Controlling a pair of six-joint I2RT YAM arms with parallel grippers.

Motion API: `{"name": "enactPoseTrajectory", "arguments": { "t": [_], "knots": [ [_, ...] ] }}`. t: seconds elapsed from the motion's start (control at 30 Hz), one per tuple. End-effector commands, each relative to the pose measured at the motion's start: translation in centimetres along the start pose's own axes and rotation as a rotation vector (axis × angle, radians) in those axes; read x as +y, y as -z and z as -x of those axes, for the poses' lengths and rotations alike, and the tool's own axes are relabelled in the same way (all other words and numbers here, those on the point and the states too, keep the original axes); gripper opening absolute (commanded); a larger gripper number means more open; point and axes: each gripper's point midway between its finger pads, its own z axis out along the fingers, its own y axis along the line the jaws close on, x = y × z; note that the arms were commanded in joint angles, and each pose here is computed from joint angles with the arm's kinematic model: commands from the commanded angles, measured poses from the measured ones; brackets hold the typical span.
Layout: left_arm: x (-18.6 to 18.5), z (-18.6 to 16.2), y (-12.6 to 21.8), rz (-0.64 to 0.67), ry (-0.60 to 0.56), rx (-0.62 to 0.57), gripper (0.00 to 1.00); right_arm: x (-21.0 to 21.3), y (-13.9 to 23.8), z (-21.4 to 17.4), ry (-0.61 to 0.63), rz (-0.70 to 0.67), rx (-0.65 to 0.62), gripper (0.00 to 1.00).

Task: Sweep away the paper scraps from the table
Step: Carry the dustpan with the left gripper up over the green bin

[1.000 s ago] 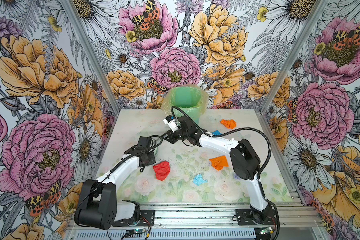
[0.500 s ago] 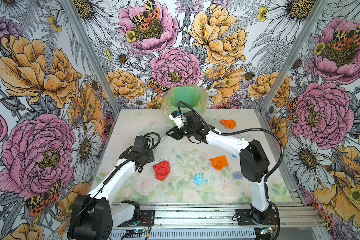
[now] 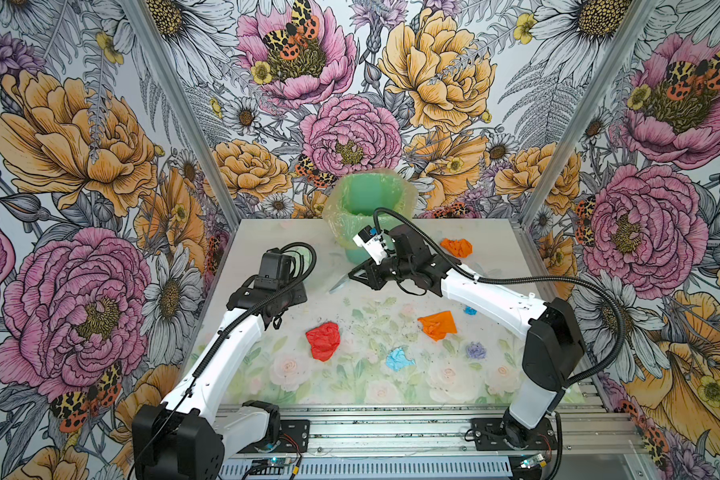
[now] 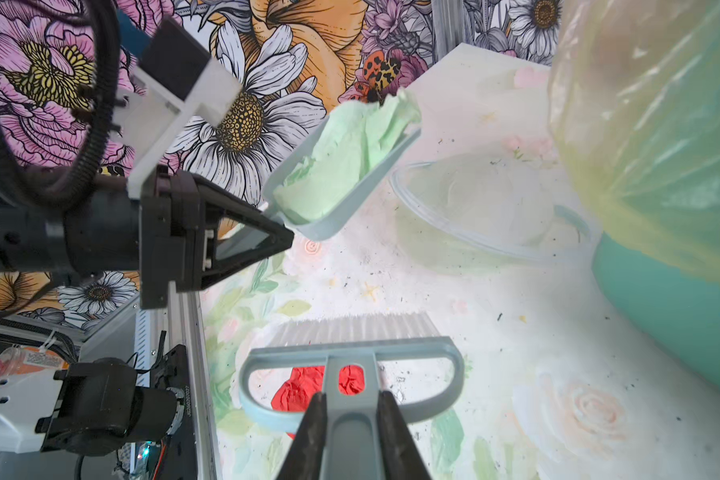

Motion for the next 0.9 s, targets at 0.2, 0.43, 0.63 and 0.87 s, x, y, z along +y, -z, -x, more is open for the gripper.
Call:
{"name": "enactPoseTrajectory", "arguments": {
  "t": [0.2,0.43,0.63,0.87],
  "knots": [
    [-3.6,5.5,2.8,-0.039,-0.021,-0.102,0.0,-0.1,4.9,-2.0,-0.014,-0.024,-0.021,0.0],
    [-7.0,8.8,3.4,-0.062,-0.101,-0.123,0.0,-1.0,7.3,-4.0,-0.048,-0.068,-0.028,0.0],
    [-10.4,11.6,3.4,-0.097,-0.161,-0.147,0.0,-1.4,8.4,-5.4,-0.073,-0.098,-0.03,0.0],
    [-13.9,15.5,3.1,-0.123,-0.224,-0.185,0.0,-1.7,9.3,-6.8,-0.093,-0.115,-0.03,0.0]
  ]
}}
